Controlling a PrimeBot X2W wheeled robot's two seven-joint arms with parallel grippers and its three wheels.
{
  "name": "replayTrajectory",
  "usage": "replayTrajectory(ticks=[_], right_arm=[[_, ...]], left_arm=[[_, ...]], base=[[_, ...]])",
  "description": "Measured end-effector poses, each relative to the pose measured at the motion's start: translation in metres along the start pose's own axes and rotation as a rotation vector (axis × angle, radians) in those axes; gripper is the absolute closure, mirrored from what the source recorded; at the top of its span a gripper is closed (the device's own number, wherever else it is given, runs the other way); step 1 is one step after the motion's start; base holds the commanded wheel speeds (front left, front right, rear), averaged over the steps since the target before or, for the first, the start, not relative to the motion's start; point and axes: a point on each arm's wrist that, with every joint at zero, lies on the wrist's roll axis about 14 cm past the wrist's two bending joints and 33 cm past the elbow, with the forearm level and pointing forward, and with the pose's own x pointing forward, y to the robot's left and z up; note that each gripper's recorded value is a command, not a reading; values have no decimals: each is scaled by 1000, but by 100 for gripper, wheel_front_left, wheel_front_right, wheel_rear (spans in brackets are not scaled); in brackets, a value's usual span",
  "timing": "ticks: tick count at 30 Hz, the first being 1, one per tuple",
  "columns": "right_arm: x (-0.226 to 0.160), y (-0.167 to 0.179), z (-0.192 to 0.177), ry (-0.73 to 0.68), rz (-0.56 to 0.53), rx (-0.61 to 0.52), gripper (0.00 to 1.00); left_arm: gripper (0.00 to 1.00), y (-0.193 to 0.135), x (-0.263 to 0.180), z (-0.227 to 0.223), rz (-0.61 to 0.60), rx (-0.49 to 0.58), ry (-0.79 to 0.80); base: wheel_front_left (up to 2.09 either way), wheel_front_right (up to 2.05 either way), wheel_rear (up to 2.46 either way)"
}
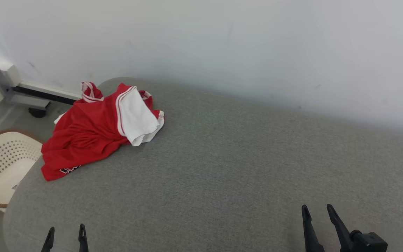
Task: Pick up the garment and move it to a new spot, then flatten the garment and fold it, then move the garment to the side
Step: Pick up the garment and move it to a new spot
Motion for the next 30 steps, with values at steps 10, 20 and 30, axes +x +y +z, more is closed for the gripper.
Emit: replayTrajectory(ticks=[10, 20, 30], right_arm=[[20, 47, -7, 26, 149, 0, 0], [31, 63, -9, 32, 200, 2, 0], [31, 61, -13, 42, 194, 3, 0]], left_arm=[[0, 50, -33, -3, 168, 6, 8], [0, 66, -42, -2, 232, 8, 11], [0, 64, -36, 0, 230, 7, 5]], base=[[0, 0, 0], [0, 0, 0], [0, 0, 0]])
